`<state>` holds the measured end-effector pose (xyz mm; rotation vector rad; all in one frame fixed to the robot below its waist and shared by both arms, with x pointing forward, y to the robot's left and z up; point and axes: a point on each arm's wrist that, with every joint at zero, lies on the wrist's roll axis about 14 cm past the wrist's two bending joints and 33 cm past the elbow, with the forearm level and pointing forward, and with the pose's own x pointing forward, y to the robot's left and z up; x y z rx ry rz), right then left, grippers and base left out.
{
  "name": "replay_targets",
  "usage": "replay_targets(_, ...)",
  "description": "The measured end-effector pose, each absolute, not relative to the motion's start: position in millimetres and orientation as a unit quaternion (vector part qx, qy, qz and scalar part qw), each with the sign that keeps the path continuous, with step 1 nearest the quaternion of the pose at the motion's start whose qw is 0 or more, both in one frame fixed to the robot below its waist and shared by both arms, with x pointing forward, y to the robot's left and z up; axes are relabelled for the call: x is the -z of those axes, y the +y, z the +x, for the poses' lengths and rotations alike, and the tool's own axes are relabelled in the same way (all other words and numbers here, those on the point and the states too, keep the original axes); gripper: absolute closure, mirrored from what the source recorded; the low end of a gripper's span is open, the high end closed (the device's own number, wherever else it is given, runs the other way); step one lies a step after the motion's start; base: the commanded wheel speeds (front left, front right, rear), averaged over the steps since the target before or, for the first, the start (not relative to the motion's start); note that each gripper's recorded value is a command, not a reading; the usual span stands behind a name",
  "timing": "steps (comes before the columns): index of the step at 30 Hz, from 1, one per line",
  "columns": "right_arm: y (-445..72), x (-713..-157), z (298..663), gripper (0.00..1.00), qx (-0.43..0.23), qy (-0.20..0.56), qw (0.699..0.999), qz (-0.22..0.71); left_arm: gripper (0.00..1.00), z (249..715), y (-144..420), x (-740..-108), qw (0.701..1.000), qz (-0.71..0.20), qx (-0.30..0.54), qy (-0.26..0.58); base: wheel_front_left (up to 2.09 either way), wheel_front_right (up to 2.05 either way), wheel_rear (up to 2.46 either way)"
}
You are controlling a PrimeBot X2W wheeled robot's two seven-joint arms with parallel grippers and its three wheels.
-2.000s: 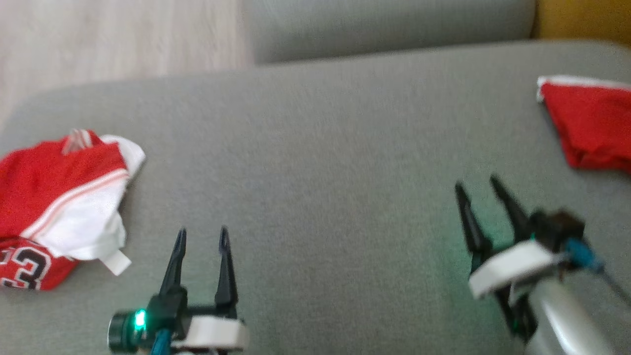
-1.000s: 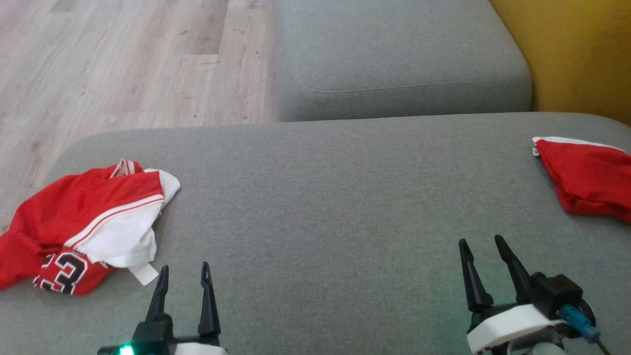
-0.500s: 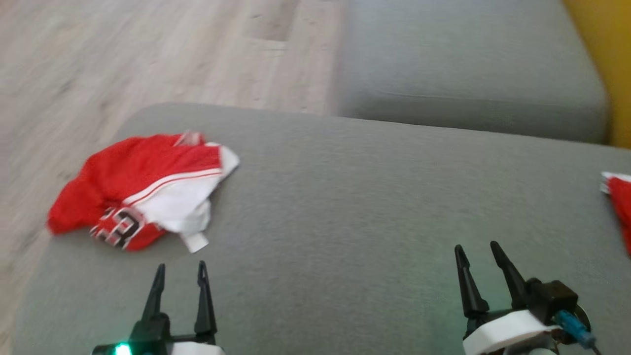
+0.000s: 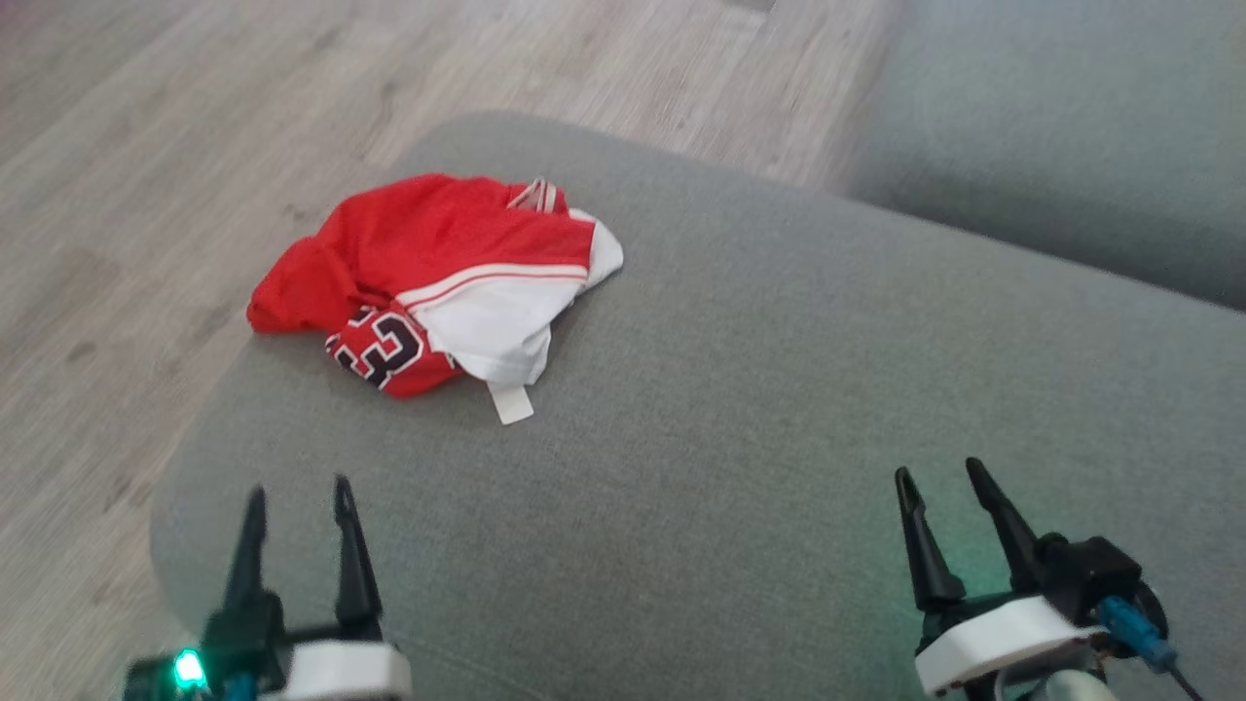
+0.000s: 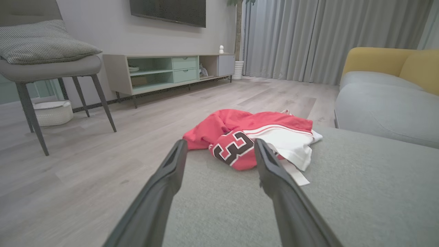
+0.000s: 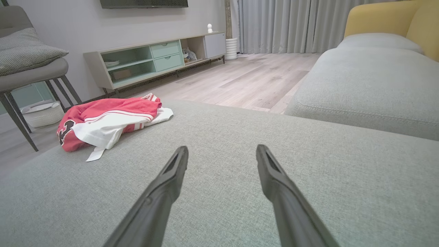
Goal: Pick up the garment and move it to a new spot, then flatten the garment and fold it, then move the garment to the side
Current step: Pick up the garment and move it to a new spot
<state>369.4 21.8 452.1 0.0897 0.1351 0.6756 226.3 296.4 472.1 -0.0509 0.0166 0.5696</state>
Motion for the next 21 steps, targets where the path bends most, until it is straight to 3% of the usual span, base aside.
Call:
replay_targets(6, 12.7, -436.4, 383.7, 0.00, -0.334, 0.078, 0.939, 0.026, 0.00, 262.4, 318.0, -512.9, 0.961, 0.017, -0.275, -0.038, 0.00, 0.00, 0.00)
replay_targets(13, -15.2, -428.8, 444.3, 0.00, -0.324, 0.055, 0.944, -0.009, 0.00, 380.6, 322.1, -561.0, 0.977, 0.082, -0.184, -0.074, 0.00, 0.00, 0.00)
replay_targets(17, -34.2, -410.7, 469.5, 0.00, -0.316, 0.060, 0.946, -0.029, 0.00, 453.4, 321.3, -548.2, 0.984, 0.106, -0.141, -0.002, 0.00, 0.00, 0.00)
replay_targets(21, -48.9, -386.1, 480.7, 0.00, -0.312, 0.078, 0.946, -0.037, 0.00, 499.9, 324.0, -490.0, 0.977, 0.081, -0.129, 0.149, 0.00, 0.00, 0.00)
